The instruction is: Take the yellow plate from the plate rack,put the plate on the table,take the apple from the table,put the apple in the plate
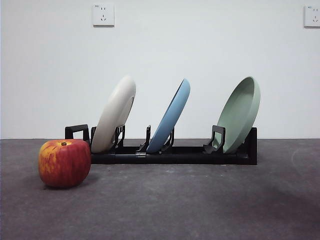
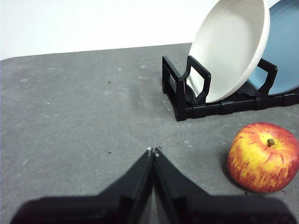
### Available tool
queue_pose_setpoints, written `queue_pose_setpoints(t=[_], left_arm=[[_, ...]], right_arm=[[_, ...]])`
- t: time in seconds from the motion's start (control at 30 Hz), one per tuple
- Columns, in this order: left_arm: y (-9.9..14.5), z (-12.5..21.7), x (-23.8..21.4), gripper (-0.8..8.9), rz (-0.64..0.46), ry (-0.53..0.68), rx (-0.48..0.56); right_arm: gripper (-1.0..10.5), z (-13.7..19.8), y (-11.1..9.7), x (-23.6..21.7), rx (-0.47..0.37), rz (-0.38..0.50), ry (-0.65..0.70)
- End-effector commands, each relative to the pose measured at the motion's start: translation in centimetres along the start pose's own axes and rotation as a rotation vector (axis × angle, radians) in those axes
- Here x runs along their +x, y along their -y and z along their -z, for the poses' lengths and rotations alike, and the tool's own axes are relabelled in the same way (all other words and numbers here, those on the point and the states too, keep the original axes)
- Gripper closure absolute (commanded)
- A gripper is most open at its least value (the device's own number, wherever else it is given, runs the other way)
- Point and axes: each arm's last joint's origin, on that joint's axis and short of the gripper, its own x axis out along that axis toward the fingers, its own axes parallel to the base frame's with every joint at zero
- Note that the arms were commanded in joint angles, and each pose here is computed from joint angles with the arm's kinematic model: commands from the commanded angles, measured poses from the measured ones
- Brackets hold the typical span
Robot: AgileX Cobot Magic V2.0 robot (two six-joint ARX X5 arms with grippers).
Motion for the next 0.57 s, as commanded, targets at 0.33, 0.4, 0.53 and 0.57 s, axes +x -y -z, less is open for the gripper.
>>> queue_pose_setpoints(t=[0.33, 0.4, 0.53, 0.57], left_arm=[[-0.03, 0.13, 0.13, 8.19, -0.004, 0.022, -0.06], [-0.04, 0.09, 0.12, 8.2, -0.005, 0.024, -0.089], [-0.04, -0.13, 0.05, 8.2, -0.003, 0.029, -0.116], [-0.04, -0.22, 0.0, 8.2, -0.003, 0.028, -0.13]], right_arm=[[9.5, 0.17, 0.03, 0.11, 0.023, -0.005, 0.011], [9.5, 0.0, 0.0, 0.08, 0.062, -0.007, 0.022], [9.6, -0.48, -0.1, -0.07, 0.127, -0.011, 0.034], [9.6, -0.63, -0.12, -0.11, 0.134, -0.011, 0.035]])
